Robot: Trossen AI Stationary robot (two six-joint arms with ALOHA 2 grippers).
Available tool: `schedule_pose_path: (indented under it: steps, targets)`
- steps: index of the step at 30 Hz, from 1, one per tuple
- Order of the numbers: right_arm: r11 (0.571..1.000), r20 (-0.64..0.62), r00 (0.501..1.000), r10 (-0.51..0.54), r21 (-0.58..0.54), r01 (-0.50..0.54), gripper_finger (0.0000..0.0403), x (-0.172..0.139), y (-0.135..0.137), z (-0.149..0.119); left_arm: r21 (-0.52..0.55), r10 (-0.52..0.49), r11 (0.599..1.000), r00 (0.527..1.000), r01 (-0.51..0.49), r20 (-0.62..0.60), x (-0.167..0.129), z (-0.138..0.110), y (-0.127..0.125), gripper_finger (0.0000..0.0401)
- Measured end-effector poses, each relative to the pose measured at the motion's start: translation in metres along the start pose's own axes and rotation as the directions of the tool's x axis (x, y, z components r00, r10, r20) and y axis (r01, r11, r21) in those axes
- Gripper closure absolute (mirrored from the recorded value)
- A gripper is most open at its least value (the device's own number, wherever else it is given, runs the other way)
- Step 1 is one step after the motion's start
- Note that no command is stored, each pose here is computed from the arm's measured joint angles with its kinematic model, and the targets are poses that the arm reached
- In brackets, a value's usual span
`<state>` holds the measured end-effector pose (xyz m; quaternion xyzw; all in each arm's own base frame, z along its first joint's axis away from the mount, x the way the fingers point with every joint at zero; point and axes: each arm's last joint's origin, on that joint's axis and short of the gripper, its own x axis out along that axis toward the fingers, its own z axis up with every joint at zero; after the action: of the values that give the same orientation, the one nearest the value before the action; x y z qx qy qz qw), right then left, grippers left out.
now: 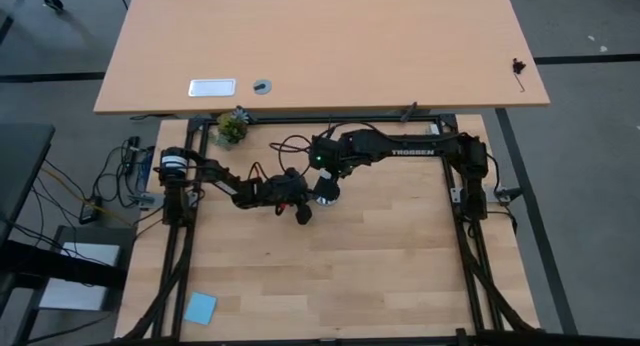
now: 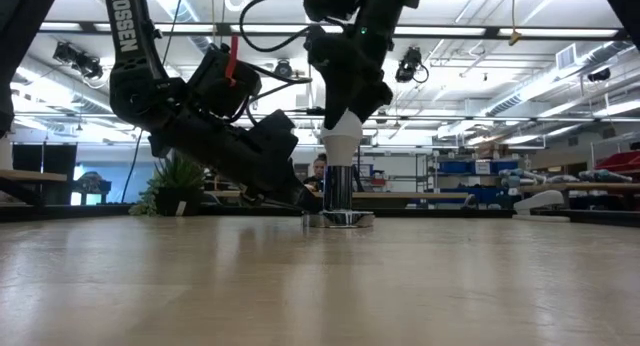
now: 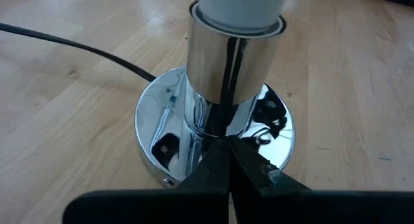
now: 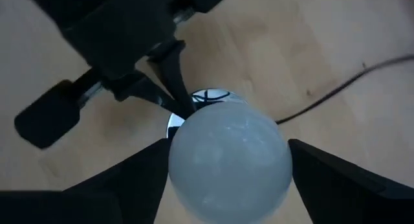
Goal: Screw lightbulb
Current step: Remove the lightbulb from the lamp
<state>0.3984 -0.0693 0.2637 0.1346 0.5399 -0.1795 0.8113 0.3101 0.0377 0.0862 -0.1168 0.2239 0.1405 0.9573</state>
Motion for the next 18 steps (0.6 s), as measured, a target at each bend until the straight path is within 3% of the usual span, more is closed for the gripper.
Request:
schedule_pose_path:
  steps: [3, 6, 10, 15, 18]
  targets:
    - [0.995, -0.01, 0.999, 0.031, -0.09, -0.031, 0.0107, 0.0, -0.004, 0.001, 0.002, -0.005, 1.0, 1.0, 0.005, -0.001, 0.0, 0.0, 0.0, 0.0398]
    - [0.965, -0.031, 0.997, 0.075, -0.251, -0.08, 0.012, 0.0, -0.008, 0.001, 0.004, -0.005, 1.0, 1.0, 0.005, -0.001, 0.0, 0.0, 0.0, 0.0398]
    - [0.873, -0.035, 0.994, 0.104, -0.476, -0.108, 0.0119, 0.0, -0.012, 0.002, 0.005, -0.005, 1.0, 1.0, 0.005, -0.001, 0.0, 0.0, 0.0, 0.0398]
    - [0.724, -0.03, 0.993, 0.115, -0.682, -0.105, 0.0105, 0.0, -0.01, 0.003, 0.006, -0.005, 1.0, 1.0, 0.005, -0.001, 0.0, 0.0, 0.0, 0.0398]
    - [0.71, -0.015, 0.995, 0.099, -0.7, -0.081, 0.0094, 0.0, -0.006, 0.003, 0.006, -0.005, 1.0, 1.0, 0.005, -0.001, 0.0, 0.0, 0.0, 0.0398]
